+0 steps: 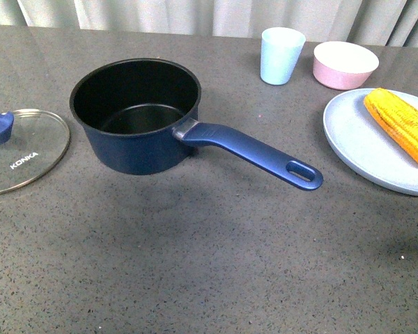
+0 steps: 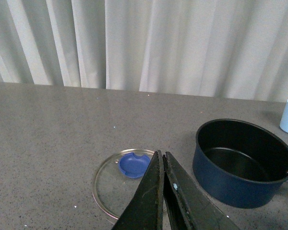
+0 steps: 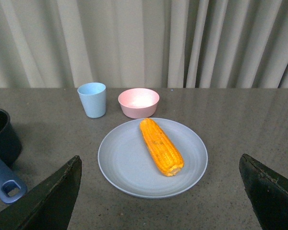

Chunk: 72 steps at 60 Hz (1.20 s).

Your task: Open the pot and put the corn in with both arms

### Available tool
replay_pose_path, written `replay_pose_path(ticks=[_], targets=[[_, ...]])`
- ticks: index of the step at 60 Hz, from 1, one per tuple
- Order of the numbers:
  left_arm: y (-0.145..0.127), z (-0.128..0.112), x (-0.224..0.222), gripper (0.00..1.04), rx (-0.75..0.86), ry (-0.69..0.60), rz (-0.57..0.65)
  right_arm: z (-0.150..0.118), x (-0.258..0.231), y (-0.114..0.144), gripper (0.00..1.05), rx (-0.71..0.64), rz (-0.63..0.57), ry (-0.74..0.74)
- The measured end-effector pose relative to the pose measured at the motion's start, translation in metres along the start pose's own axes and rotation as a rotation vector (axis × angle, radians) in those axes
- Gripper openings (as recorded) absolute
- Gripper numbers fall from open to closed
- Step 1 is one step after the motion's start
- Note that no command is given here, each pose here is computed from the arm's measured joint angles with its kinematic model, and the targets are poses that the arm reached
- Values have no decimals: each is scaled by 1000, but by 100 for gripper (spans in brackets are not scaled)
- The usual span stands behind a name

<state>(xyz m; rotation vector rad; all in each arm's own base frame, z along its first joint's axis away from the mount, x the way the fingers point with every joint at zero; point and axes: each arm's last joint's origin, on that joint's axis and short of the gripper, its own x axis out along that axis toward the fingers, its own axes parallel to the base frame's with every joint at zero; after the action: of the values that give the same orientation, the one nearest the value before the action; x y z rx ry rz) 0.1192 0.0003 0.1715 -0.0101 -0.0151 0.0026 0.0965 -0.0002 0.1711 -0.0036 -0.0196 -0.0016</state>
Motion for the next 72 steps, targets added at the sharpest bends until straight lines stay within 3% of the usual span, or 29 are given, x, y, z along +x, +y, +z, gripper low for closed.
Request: replay_pose_path(ticks=[72], targets=[[0,-4,-22,2,0,16,0,0,0,0,96,0,0,0]])
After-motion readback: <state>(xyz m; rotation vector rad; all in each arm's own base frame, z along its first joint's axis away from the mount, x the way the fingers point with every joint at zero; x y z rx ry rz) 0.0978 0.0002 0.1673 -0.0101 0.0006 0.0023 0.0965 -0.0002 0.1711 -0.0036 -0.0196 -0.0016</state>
